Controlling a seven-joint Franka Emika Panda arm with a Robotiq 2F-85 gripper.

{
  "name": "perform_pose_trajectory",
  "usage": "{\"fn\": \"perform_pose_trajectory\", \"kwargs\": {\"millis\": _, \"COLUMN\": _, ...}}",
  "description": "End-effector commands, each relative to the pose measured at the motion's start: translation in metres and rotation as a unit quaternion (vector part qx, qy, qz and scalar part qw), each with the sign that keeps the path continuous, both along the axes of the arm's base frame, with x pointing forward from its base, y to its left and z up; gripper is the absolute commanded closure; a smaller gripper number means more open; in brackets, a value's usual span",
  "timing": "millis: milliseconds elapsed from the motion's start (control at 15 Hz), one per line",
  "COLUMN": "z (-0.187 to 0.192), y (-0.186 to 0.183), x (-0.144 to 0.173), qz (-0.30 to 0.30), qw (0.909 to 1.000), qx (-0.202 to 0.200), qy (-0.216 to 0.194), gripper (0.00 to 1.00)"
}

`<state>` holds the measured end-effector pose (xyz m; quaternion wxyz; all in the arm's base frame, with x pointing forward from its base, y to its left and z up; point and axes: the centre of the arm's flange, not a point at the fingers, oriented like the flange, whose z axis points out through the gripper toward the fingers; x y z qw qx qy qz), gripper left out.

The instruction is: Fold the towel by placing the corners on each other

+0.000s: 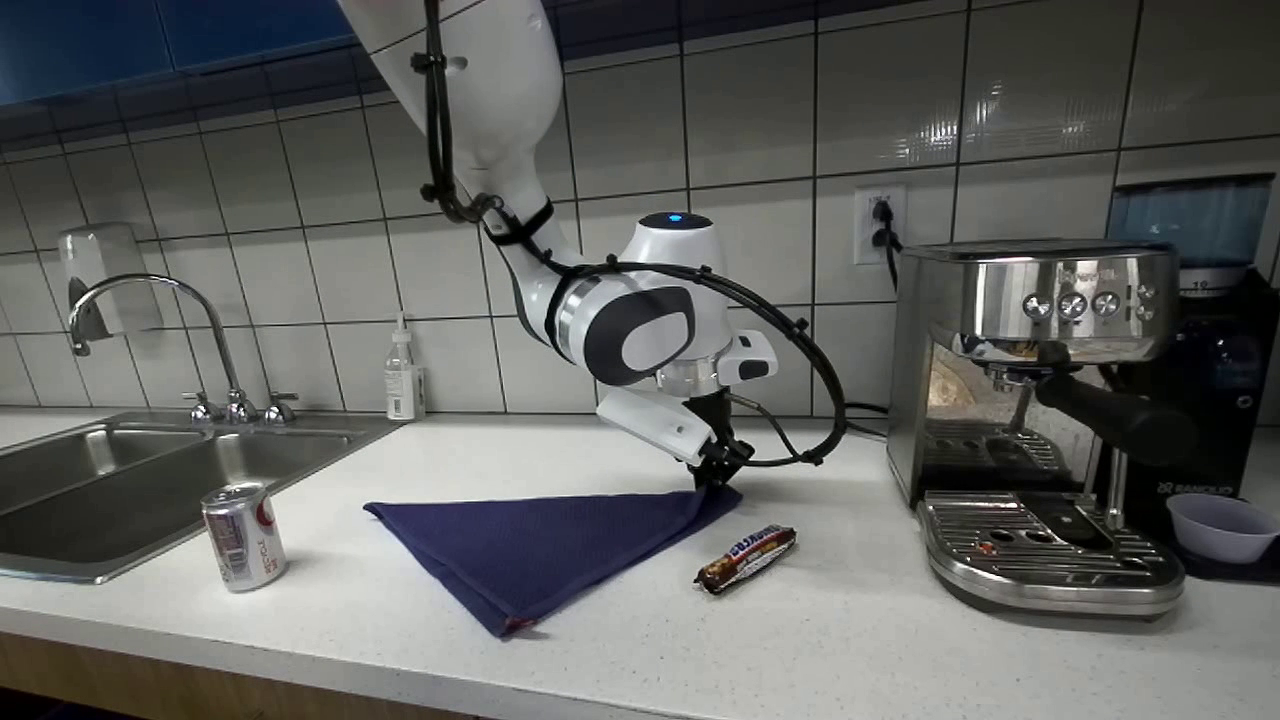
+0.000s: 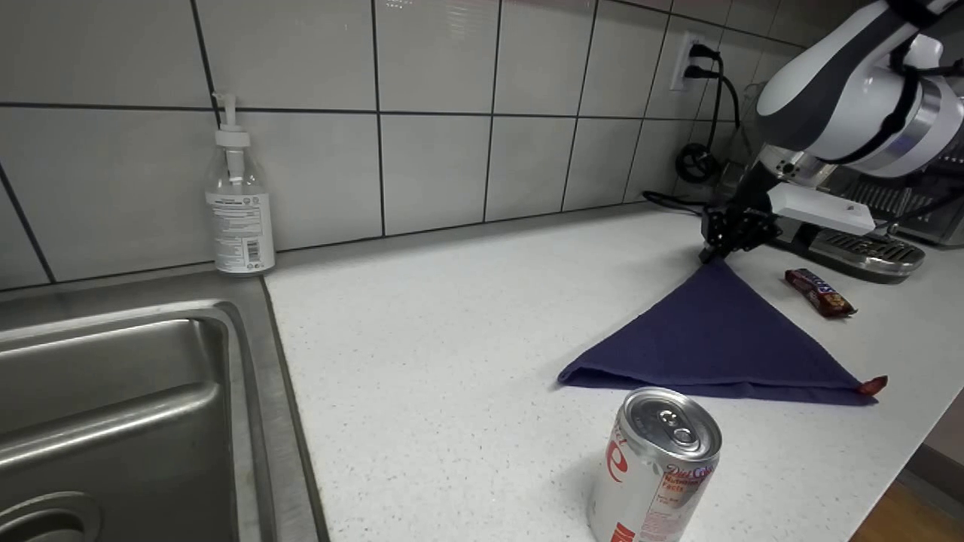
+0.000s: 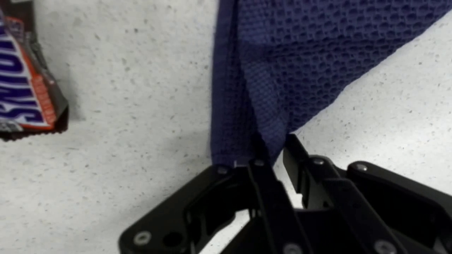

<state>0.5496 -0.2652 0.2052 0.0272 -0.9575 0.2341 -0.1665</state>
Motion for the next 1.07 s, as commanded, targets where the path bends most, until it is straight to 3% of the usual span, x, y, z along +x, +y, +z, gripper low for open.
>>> {"fn": "perform_pose_trajectory", "kwargs": {"millis": 0, "z": 0.009, "y": -0.001, "x": -0.003, "qz": 0.011, "qw": 0.9999, "qx": -0.003, "qy": -0.002, "gripper": 1.00}}
{"fn": "perform_pose_trajectory", "kwargs": {"millis": 533, "z": 0.025, "y": 0.015, "x": -0.016, "qz": 0.028, "qw": 0.9994, "qx": -0.011, "qy": -0.019, "gripper": 0.99}}
{"fn": "perform_pose_trajectory", "kwargs": {"millis": 1000, "z": 0.041, "y": 0.054, "x": -0.042, "qz": 0.045, "qw": 0.9980, "qx": -0.027, "qy": -0.034, "gripper": 0.99}}
